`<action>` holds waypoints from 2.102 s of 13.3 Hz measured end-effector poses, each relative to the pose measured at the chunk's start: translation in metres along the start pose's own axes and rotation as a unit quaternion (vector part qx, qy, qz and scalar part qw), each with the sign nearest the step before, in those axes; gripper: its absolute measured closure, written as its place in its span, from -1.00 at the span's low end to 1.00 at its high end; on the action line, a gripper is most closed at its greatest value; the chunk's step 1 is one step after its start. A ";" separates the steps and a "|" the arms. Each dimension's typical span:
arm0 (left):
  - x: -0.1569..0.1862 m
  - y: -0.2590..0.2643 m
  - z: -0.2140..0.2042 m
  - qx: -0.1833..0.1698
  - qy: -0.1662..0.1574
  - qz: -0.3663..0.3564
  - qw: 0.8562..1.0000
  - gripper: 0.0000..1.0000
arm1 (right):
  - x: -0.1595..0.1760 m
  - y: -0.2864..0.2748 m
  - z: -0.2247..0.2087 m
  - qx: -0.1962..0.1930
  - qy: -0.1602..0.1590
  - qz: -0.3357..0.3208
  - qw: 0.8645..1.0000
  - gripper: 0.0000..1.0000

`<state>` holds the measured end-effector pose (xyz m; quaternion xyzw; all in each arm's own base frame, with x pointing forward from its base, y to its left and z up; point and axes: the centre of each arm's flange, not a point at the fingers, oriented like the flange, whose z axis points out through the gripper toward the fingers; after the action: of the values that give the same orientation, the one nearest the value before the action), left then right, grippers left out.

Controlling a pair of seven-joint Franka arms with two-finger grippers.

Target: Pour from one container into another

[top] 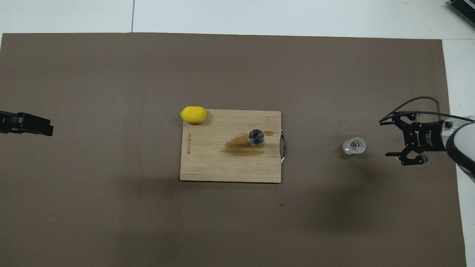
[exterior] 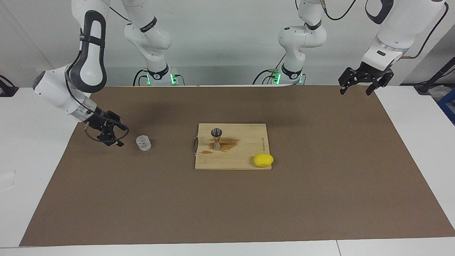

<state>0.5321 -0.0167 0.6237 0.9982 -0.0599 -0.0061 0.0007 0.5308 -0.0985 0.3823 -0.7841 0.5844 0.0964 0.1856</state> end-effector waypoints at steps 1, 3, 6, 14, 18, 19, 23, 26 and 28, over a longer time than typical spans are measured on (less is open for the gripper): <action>0.000 0.000 0.000 0.000 0.000 0.000 1.000 -1.00 | -0.022 -0.008 -0.004 -0.018 0.025 -0.042 0.999 -1.00; 0.000 0.000 0.000 0.000 0.000 0.000 1.000 -1.00 | -0.069 -0.024 -0.008 -0.050 0.071 -0.125 0.988 -1.00; 0.000 0.000 0.000 0.000 0.000 0.000 1.000 -1.00 | -0.132 -0.045 -0.012 -0.100 0.114 -0.263 0.953 -1.00; 0.000 0.000 0.000 0.000 0.000 0.000 1.000 -1.00 | -0.183 -0.083 -0.128 -0.172 0.142 -0.490 0.843 -1.00; 0.000 -0.002 0.000 0.000 0.000 -0.002 1.000 -1.00 | -0.197 -0.079 -0.158 -0.196 0.121 -0.496 0.837 -1.00; 0.000 -0.002 0.000 0.000 0.000 -0.002 1.000 -1.00 | -0.199 -0.079 -0.163 -0.201 0.116 -0.499 0.835 -1.00; 0.000 -0.002 0.000 0.000 0.000 -0.002 1.000 -1.00 | -0.197 -0.083 -0.165 -0.212 0.097 -0.549 0.803 -1.00; 0.000 -0.002 0.000 0.000 0.000 -0.002 1.000 -1.00 | -0.194 -0.082 -0.166 -0.213 0.095 -0.554 0.799 -1.00; 0.000 -0.002 0.000 0.000 0.000 -0.002 1.000 -1.00 | -0.194 -0.082 -0.166 -0.213 0.095 -0.554 0.799 -1.00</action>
<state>0.5323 -0.0143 0.6237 0.9983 -0.0576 -0.0057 0.0006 0.5398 0.0258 0.6201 -0.9991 0.0297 0.0241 -0.0206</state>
